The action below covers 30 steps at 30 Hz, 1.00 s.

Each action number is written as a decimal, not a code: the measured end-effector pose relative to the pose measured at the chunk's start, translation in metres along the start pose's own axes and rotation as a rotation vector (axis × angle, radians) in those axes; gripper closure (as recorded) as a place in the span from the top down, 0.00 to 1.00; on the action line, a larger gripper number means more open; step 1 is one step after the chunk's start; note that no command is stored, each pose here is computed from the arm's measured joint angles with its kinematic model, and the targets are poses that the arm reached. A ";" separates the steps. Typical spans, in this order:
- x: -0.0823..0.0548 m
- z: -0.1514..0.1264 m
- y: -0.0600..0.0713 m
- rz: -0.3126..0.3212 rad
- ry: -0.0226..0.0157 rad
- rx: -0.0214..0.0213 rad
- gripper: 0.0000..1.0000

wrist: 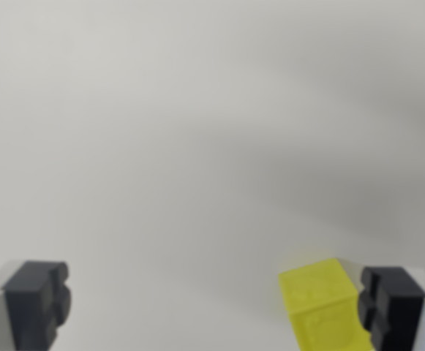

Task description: Pick yellow cube

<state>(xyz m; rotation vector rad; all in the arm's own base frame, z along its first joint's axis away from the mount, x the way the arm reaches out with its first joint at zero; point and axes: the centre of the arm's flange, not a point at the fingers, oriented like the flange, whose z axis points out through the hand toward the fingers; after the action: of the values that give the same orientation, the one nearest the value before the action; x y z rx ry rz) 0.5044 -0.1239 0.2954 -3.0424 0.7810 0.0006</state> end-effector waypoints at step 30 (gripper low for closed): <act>-0.013 0.074 0.086 -0.165 -0.0004 0.0002 1.00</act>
<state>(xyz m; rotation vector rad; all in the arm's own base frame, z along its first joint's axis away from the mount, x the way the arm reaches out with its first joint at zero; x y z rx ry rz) 0.4513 -0.1931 0.2214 -3.0959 0.5282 0.0011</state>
